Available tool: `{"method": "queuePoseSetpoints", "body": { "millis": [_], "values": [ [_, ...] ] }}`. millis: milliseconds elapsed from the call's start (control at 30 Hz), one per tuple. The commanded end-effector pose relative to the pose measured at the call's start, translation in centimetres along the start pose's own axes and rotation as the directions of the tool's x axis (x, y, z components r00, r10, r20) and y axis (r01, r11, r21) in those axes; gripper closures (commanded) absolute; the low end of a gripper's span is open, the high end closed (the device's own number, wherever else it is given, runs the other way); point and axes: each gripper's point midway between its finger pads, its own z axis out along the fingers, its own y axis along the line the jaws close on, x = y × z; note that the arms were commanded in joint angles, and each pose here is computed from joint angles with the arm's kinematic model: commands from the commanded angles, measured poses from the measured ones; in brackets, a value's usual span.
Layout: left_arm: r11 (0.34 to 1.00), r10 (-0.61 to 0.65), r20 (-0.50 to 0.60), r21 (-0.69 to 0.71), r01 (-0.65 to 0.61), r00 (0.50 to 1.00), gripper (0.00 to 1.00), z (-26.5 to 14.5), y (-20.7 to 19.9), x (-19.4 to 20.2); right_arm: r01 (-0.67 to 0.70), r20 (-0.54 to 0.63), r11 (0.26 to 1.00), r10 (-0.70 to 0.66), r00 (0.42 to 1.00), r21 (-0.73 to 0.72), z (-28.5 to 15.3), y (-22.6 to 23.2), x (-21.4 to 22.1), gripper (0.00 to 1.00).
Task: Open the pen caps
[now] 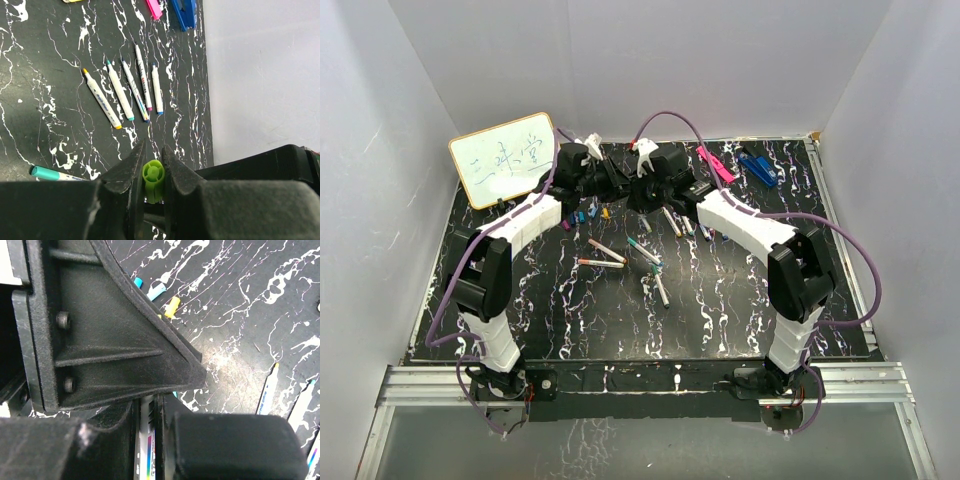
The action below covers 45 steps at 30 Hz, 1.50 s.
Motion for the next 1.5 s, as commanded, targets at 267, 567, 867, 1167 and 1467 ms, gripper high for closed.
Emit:
{"method": "queuePoseSetpoints", "body": {
  "millis": [267, 567, 867, 1167, 1467],
  "values": [
    [0.992, -0.002, 0.209, -0.125, 0.029, 0.978, 1.0, -0.8, 2.0, -9.2, -0.031, -0.014, 0.999, 0.031, 0.999, 0.028, -4.3, 0.2, 3.6, 1.0],
    [0.986, -0.009, 0.227, -0.163, 0.047, 0.974, 1.0, -2.0, 4.6, -11.3, -0.011, -0.005, 0.988, 0.012, 1.0, 0.152, -4.8, -2.4, 3.7, 1.0],
    [0.973, 0.022, 0.089, -0.23, -0.001, 0.996, 1.0, -4.0, 6.3, -6.6, 0.098, -0.089, 0.936, -0.072, 0.993, 0.339, 0.9, -8.8, 3.0, 1.0],
    [0.957, 0.047, 0.016, -0.288, -0.041, 0.999, 1.0, -5.5, 7.6, -4.3, 0.134, -0.158, 0.92, -0.08, 0.984, 0.368, 5.1, -11.3, 4.7, 1.0],
    [0.955, 0.037, -0.028, -0.292, -0.043, 0.999, 1.0, -4.7, 8.3, -3.4, 0.13, -0.176, 0.927, -0.071, 0.982, 0.352, 6.5, -11.9, 5.7, 1.0]
  ]
}}
